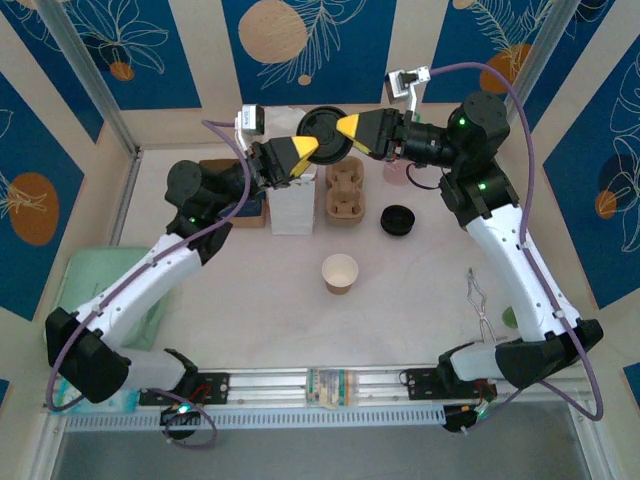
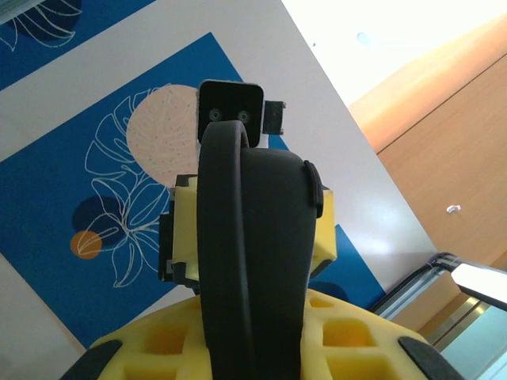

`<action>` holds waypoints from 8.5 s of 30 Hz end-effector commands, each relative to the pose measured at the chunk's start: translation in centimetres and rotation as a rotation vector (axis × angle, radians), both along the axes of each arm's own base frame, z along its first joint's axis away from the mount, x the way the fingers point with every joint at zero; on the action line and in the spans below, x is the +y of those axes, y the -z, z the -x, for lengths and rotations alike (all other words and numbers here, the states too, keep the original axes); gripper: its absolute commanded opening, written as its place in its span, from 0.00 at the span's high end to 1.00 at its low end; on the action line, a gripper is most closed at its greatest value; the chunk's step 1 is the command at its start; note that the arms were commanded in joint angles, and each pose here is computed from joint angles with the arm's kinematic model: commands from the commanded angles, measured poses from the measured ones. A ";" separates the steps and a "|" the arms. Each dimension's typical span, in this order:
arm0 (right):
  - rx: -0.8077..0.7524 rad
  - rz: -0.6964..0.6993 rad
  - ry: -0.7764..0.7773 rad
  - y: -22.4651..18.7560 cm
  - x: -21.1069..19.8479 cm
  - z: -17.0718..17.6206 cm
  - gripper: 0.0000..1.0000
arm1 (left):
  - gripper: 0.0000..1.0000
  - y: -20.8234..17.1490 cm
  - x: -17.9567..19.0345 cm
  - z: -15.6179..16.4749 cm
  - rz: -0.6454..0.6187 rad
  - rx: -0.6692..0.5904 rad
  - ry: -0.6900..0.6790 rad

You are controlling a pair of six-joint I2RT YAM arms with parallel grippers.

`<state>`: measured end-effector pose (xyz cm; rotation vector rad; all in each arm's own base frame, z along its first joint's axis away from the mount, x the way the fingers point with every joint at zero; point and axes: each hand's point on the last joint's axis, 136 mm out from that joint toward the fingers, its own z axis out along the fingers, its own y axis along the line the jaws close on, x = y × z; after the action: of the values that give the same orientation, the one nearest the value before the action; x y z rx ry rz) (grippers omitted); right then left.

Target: Pack the takeout coffee

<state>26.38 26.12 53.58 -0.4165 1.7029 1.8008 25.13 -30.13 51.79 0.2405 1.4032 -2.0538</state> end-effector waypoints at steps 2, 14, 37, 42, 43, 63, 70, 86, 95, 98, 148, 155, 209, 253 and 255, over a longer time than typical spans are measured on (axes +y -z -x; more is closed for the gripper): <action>-0.015 0.021 -0.029 -0.2 0.0 0.8 0.75 | 0.98 -1.6 0.5 1.6 -0.007 -0.068 0.013; 0.053 -0.034 0.008 1.8 -1.2 0.3 0.91 | 0.46 -1.2 0.6 1.3 -0.012 -0.063 -0.006; 0.326 -0.086 0.187 13.6 -6.1 0.1 0.93 | 0.11 12.2 4.4 -2.5 -0.365 0.156 -0.288; 0.439 -0.062 0.177 19.5 -5.9 0.4 0.93 | 0.11 14.3 4.4 -2.8 -0.395 0.189 -0.295; 0.455 -0.063 0.175 20.5 -5.8 0.5 0.93 | 0.11 14.8 4.4 -2.9 -0.400 0.200 -0.296; 0.641 0.042 0.094 34.3 -3.1 1.1 0.94 | 0.11 25.0 3.7 -2.1 -0.520 0.348 -0.268; 0.641 0.066 0.065 35.3 -2.7 0.9 0.94 | 0.12 28.2 3.0 -1.9 -0.557 0.396 -0.242; 0.652 0.129 0.042 37.1 -3.3 1.4 0.93 | 0.12 29.6 2.7 -1.9 -0.577 0.416 -0.233; 0.669 0.148 0.053 38.0 -3.8 1.1 0.92 | 0.12 29.9 2.8 -1.8 -0.581 0.421 -0.237; 0.676 0.155 0.050 38.3 -3.8 1.2 0.90 | 0.12 29.8 2.9 -1.8 -0.580 0.419 -0.239; 0.618 0.064 -0.045 35.1 -1.6 0.6 0.94 | 0.12 31.0 3.8 -1.2 -0.622 0.432 -0.266; 0.646 0.092 -0.046 36.9 -1.5 0.6 0.92 | 0.12 31.1 3.9 -1.2 -0.625 0.435 -0.270; 0.603 0.331 0.059 37.4 -3.5 1.1 0.66 | 0.12 31.4 4.4 -1.2 -0.663 0.429 -0.294; 0.021 1.843 0.331 40.3 1.4 2.7 0.54 | 0.17 36.2 14.4 0.3 -0.807 0.638 -0.620; 0.013 1.852 0.328 40.5 1.6 2.7 0.56 | 0.17 36.2 14.5 0.3 -0.804 0.638 -0.619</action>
<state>23.66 27.88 12.71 -0.7062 2.7352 -0.3871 24.97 -16.19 15.95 -0.5170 2.2822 -1.0216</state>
